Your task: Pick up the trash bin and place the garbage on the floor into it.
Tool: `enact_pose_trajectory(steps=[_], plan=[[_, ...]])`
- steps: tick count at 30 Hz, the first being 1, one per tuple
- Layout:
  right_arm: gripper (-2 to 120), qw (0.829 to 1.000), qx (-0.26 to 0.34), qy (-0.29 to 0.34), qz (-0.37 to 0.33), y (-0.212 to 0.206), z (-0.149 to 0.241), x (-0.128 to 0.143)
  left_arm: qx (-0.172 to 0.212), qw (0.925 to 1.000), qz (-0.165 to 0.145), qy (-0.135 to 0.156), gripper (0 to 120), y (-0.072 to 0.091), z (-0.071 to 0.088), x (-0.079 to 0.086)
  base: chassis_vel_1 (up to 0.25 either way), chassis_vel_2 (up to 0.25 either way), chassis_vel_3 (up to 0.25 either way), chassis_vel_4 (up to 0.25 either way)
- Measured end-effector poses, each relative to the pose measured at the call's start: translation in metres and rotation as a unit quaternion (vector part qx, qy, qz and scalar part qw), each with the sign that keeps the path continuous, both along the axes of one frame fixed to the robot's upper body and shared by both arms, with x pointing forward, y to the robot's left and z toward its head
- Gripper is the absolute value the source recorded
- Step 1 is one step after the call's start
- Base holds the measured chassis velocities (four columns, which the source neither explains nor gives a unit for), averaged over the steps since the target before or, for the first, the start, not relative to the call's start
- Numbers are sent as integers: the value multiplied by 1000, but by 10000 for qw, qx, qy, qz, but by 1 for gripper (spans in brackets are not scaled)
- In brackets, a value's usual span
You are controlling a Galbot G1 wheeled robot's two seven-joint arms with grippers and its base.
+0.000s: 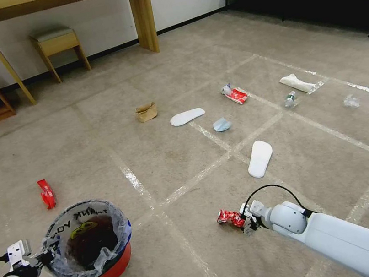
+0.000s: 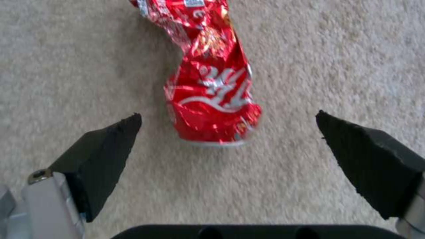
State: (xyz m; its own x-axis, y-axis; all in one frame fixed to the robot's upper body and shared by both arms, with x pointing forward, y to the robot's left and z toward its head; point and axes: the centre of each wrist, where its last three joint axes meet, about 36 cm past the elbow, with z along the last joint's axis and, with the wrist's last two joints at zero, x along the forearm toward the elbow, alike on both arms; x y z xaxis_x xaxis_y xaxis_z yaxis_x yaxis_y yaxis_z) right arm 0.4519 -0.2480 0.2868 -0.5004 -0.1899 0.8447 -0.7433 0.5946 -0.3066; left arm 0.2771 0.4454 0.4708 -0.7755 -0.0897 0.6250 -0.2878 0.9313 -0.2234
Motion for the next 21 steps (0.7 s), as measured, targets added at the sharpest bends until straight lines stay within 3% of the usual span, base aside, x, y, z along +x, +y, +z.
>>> enact_pose_trajectory(steps=[15,19,21], plan=[[99,9995,175,-260,-3,15,-26,3,-23,10000,49,8,2,8,-1,-1,0,0,0,0],[85,9994,177,-311,1,15,-30,4,-50,10000,49,14,2,8,-4,0,0,0,0,0],[83,9994,174,-315,2,14,-31,5,-54,10000,47,14,2,7,-4,0,0,0,0,0]])
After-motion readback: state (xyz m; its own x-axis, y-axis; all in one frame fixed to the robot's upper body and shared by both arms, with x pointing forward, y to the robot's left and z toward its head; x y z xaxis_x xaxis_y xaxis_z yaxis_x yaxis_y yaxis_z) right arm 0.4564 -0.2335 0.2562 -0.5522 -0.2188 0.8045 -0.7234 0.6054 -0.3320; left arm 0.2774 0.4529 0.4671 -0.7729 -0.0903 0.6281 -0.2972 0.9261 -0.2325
